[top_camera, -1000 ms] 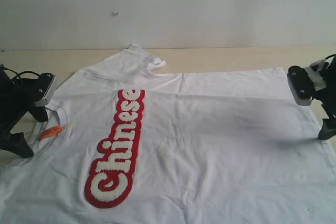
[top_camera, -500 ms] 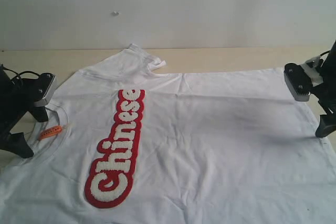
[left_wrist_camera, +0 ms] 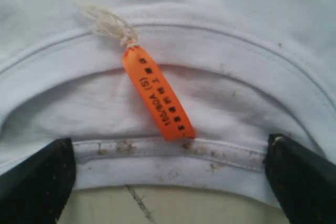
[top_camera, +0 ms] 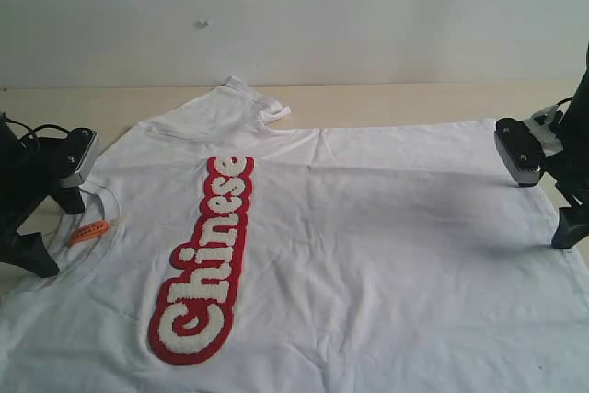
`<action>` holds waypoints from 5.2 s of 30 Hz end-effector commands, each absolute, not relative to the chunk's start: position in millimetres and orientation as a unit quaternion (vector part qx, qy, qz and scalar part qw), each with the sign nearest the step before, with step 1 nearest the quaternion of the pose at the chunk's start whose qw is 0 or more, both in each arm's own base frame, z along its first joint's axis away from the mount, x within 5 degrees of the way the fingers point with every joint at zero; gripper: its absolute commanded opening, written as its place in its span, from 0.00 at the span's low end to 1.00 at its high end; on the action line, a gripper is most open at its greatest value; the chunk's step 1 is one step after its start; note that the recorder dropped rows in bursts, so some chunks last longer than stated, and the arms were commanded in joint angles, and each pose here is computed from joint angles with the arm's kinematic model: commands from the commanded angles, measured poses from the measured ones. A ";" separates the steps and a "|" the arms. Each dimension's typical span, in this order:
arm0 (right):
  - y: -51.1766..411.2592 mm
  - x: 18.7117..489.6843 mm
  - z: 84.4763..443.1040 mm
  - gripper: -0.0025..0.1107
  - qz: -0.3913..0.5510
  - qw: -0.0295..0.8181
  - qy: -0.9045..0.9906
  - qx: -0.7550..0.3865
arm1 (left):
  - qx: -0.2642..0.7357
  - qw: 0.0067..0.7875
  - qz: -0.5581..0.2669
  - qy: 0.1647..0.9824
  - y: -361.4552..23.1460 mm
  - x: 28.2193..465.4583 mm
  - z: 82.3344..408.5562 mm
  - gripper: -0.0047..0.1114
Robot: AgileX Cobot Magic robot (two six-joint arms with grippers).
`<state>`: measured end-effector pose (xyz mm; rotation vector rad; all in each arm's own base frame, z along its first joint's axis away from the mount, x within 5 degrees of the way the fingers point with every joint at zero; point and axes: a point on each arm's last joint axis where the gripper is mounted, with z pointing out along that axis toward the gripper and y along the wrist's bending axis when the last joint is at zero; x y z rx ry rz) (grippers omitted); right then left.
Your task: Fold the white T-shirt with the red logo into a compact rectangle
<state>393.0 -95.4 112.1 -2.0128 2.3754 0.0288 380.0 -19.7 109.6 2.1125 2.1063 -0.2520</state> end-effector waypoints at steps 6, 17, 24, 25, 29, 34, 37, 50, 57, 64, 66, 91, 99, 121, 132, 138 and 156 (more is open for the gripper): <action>-94.6 391.3 110.0 0.95 0.016 0.010 0.772 -0.635 | 0.701 0.066 -0.093 0.704 -19.9 377.2 99.9 0.85; -94.2 390.7 110.0 0.95 0.019 0.008 0.773 -0.634 | 0.701 0.066 -0.093 0.704 -19.9 377.2 99.9 0.85; -94.3 390.7 110.0 0.95 0.019 0.008 0.772 -0.635 | 0.701 0.066 -0.093 0.704 -19.9 377.2 99.9 0.85; -94.3 390.7 110.0 0.95 0.019 0.008 0.772 -0.635 | 0.701 0.066 -0.093 0.704 -19.9 377.2 99.9 0.85; -94.3 390.7 110.0 0.95 0.019 0.008 0.772 -0.635 | 0.701 0.066 -0.093 0.704 -19.9 377.2 99.9 0.85; -94.3 390.7 110.0 0.95 0.019 0.008 0.772 -0.635 | 0.701 0.066 -0.093 0.704 -19.9 377.2 99.9 0.85; -94.3 390.7 110.0 0.94 0.019 0.008 0.772 -0.635 | 0.701 0.066 -0.093 0.704 -19.9 377.2 99.9 0.85; -93.7 389.2 109.4 0.65 0.027 0.004 0.770 -0.637 | 0.701 0.066 -0.093 0.704 -19.9 377.2 99.9 0.85; -93.7 389.2 109.4 0.61 0.027 0.003 0.774 -0.633 | 0.701 0.066 -0.093 0.704 -19.9 377.2 99.9 0.85; -93.8 389.2 109.4 0.61 0.027 0.003 0.773 -0.634 | 0.701 0.066 -0.093 0.704 -19.9 377.2 99.9 0.85; -93.8 389.2 109.4 0.61 0.027 0.003 0.773 -0.634 | 0.701 0.066 -0.093 0.704 -19.9 377.2 99.9 0.85; -89.5 390.6 109.7 0.61 0.041 0.023 0.784 -0.619 | 0.698 0.069 -0.095 0.706 -20.6 377.3 100.0 0.85; -89.9 391.9 106.4 0.61 0.038 0.025 0.797 -0.602 | 0.698 0.069 -0.095 0.706 -20.6 377.3 100.0 0.85; -91.5 397.0 106.4 0.60 0.016 0.041 0.824 -0.565 | 0.698 0.069 -0.095 0.706 -20.6 377.3 100.0 0.85; -91.6 397.2 106.4 0.60 0.015 0.041 0.823 -0.567 | 0.698 0.069 -0.095 0.706 -20.6 377.3 100.0 0.85; -91.6 397.2 106.4 0.60 0.015 0.041 0.823 -0.566 | 0.698 0.069 -0.095 0.706 -20.6 377.3 100.0 0.85; -92.5 399.2 106.5 0.60 0.004 0.048 0.823 -0.566 | 0.676 0.082 -0.114 0.723 -25.2 378.1 96.6 0.85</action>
